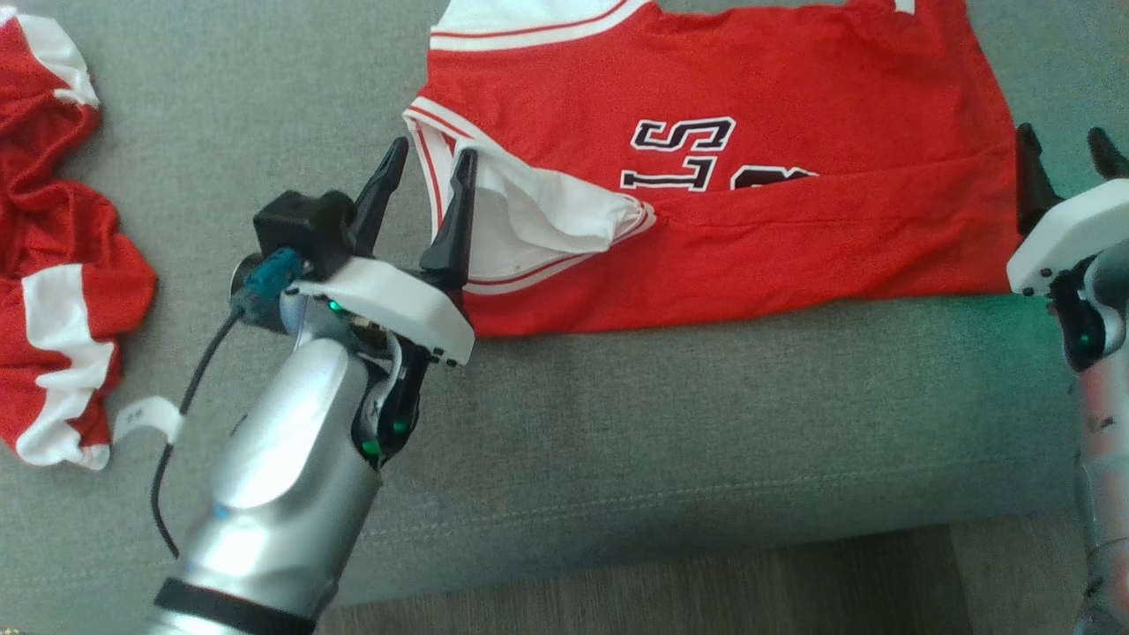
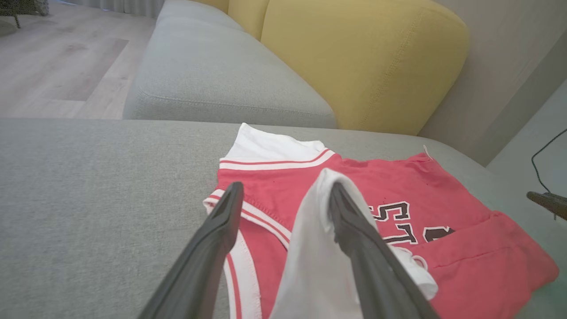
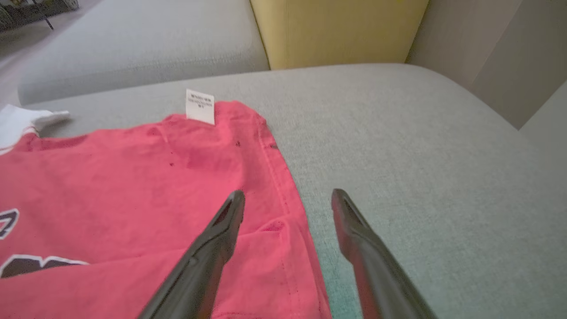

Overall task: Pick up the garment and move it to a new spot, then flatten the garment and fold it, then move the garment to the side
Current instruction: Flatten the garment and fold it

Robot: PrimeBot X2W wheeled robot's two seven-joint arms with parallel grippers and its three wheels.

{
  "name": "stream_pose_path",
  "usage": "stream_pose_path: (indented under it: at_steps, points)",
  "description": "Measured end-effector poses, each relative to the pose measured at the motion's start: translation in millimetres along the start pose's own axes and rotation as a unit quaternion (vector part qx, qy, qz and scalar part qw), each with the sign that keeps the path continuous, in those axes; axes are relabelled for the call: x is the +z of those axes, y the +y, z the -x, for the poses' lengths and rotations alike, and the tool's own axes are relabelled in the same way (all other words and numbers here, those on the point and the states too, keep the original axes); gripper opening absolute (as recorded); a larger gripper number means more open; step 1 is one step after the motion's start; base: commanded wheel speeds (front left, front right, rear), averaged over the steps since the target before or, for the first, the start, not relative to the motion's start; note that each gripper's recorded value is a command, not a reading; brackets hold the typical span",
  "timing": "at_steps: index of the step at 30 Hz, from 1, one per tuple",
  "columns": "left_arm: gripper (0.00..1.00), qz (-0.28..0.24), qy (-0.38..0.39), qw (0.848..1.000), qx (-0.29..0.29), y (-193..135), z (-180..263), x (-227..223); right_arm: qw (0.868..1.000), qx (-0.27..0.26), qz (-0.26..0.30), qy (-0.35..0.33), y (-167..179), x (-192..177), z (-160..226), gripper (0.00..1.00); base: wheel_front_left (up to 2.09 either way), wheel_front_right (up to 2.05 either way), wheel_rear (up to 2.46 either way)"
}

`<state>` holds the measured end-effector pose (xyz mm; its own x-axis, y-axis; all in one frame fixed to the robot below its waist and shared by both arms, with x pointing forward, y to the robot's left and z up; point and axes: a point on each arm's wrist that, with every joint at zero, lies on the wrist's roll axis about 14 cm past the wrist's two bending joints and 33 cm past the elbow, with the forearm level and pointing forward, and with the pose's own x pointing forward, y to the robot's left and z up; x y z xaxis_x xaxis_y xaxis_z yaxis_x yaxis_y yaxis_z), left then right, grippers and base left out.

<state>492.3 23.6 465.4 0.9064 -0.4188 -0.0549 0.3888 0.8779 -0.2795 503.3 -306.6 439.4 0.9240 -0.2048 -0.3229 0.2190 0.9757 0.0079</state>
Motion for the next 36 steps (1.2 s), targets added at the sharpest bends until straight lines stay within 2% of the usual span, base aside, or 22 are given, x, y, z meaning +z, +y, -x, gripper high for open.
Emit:
stream_pose_path:
  at_steps: [5, 10, 13, 19, 22, 23, 24, 26, 36]
  points:
    - [1.00, -0.001, -0.007, 1.000, 0.028, 2, 22, -2, 0.997, 0.000, -0.032, -0.067, -1, 26, 15, 1.00, 0.00, 0.00, 0.00]
    - [1.00, 0.008, 0.058, 0.995, 0.077, 8, 74, -49, 0.997, 0.003, -0.052, -0.063, -2, 7, 44, 1.00, 0.00, 0.00, 0.00]
    - [1.00, 0.012, 0.106, 0.991, 0.084, 7, 95, -71, 0.996, 0.005, -0.061, -0.059, -2, 2, 58, 1.00, 0.00, 0.00, 0.00]
    - [1.00, 0.008, 0.136, 0.988, 0.078, 5, 87, -80, 0.998, 0.012, -0.060, -0.030, 1, -3, 66, 1.00, 0.00, 0.00, 0.00]
    - [1.00, 0.013, 0.167, 0.983, 0.077, 6, 82, -91, 0.997, 0.015, -0.079, -0.005, 7, -16, 66, 1.00, 0.00, 0.00, 0.00]
    - [0.93, 0.015, 0.172, 0.982, 0.075, 5, 80, -94, 0.997, 0.014, -0.081, 0.005, 7, -21, 66, 1.00, 0.00, 0.00, 0.00]
    - [0.51, 0.023, 0.177, 0.981, 0.075, 4, 79, -96, 0.997, 0.010, -0.080, 0.013, 5, -26, 66, 1.00, 0.00, 0.00, 0.00]
    - [0.00, 0.038, 0.184, 0.980, 0.067, 0, 77, -101, 0.996, 0.000, -0.075, 0.038, 0, -38, 65, 1.00, 0.00, 0.00, 0.00]
    - [0.00, 0.041, 0.171, 0.983, 0.053, 1, 67, -98, 0.995, -0.021, -0.037, 0.093, -8, -53, 44, 1.00, 0.00, 0.00, 0.00]
